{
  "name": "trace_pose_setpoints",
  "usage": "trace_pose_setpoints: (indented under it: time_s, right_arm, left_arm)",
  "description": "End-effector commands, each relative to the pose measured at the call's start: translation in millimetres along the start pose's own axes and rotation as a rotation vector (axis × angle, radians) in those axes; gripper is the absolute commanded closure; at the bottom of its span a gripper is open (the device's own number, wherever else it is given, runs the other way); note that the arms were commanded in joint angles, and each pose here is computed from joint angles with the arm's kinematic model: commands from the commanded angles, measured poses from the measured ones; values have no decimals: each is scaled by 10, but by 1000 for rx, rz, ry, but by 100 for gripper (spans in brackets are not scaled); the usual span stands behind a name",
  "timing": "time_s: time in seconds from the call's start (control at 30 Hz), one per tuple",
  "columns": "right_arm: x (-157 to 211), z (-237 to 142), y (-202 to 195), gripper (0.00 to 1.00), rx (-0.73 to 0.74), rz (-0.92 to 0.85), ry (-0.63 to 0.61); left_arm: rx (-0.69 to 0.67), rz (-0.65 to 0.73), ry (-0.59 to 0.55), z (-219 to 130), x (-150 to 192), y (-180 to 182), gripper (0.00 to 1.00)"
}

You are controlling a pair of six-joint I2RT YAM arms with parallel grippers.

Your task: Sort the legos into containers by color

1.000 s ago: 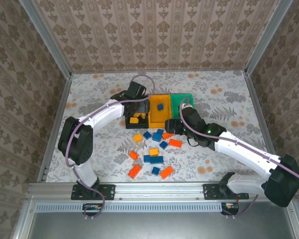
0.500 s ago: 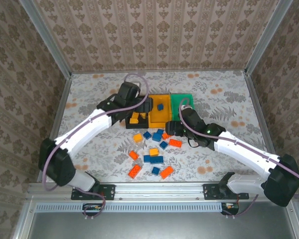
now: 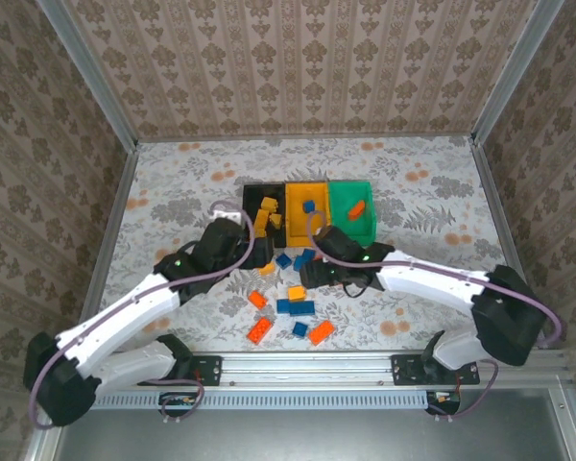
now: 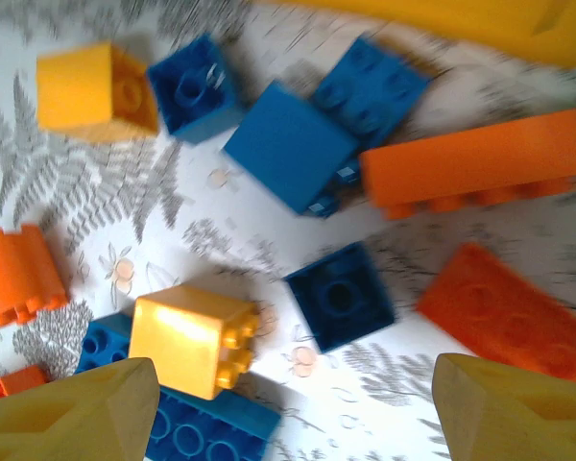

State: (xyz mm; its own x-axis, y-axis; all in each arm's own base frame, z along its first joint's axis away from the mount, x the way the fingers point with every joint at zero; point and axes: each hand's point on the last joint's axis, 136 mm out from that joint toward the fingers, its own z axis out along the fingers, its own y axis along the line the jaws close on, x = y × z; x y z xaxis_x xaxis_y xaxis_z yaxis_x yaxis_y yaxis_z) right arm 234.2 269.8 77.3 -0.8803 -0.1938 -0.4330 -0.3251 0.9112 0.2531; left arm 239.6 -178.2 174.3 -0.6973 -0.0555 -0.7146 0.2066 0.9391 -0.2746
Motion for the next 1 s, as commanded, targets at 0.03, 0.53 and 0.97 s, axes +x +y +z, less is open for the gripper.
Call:
trace_pose_setpoints:
  time_s: [0.03,0.53,0.97]
  right_arm:
    - [27,145,288,23,-17,-39,25]
    - [185,537,243,32,141,-48,92]
    - [-34,382,418,62,68,-66,20]
  left_arm:
    - [-98,-70,-37,-147,120,339,0]
    - [-134,-112,-17,-192,332,567,0]
    - [-131,-118,-16,-183,346,592,0]
